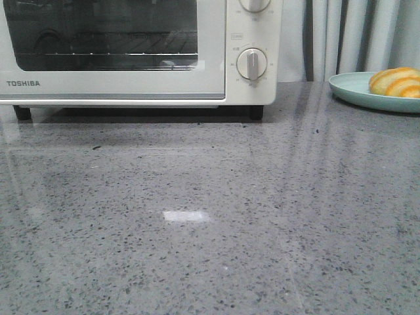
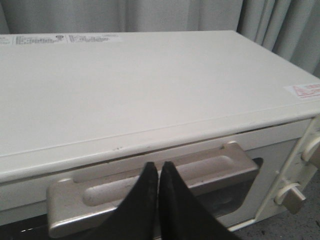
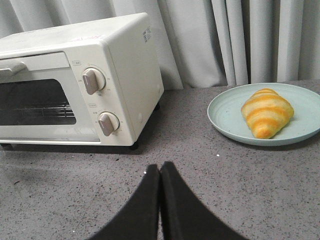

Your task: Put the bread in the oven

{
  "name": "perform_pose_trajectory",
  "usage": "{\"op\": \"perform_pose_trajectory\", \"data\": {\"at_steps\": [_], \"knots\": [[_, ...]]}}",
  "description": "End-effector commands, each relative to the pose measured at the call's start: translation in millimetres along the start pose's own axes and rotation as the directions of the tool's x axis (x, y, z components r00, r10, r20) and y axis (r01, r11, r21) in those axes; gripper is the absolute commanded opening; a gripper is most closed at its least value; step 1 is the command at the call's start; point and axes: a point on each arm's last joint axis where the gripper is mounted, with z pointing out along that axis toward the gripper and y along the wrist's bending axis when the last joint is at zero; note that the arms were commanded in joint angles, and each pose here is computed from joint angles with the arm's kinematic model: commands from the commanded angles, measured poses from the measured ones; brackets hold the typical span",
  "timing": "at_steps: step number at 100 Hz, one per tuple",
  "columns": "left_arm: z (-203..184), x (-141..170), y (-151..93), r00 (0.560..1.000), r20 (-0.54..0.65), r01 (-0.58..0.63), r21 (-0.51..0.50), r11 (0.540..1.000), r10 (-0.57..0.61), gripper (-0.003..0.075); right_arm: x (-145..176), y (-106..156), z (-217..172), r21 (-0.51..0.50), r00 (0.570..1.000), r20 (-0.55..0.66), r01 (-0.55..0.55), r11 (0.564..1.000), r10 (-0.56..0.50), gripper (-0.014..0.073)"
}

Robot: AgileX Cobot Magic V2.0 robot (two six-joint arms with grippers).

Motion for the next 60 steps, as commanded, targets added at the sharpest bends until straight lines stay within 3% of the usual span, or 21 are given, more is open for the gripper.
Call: {"op": "perform_pose_trajectory", "data": {"at_steps": [1, 36, 47, 60], "knots": [[-1, -18, 2, 0.995, 0.097, 0.01, -0.037, 0.999, -0.006, -0.0021, -17, 1, -1, 0.008, 0.996, 0.089, 0.015, 1.0, -0.015, -0.0049], [5, -6, -3, 1.0, -0.005, 0.005, 0.02, 1.0, -0.005, -0.0022, -16, 1, -1, 0.001, 0.997, 0.081, 0.001, 1.0, -0.001, -0.0049], [3, 4, -8, 0.993, -0.101, -0.051, 0.082, 0.995, 0.059, -0.0022, -16, 2, -1, -0.01, 0.996, 0.082, -0.025, 1.0, 0.026, -0.0049], [-12, 11, -10, 0.989, -0.121, -0.068, 0.099, 0.993, 0.08, -0.0022, -16, 3, -1, -0.029, 0.994, 0.082, -0.071, 0.997, 0.073, -0.0049]]}}
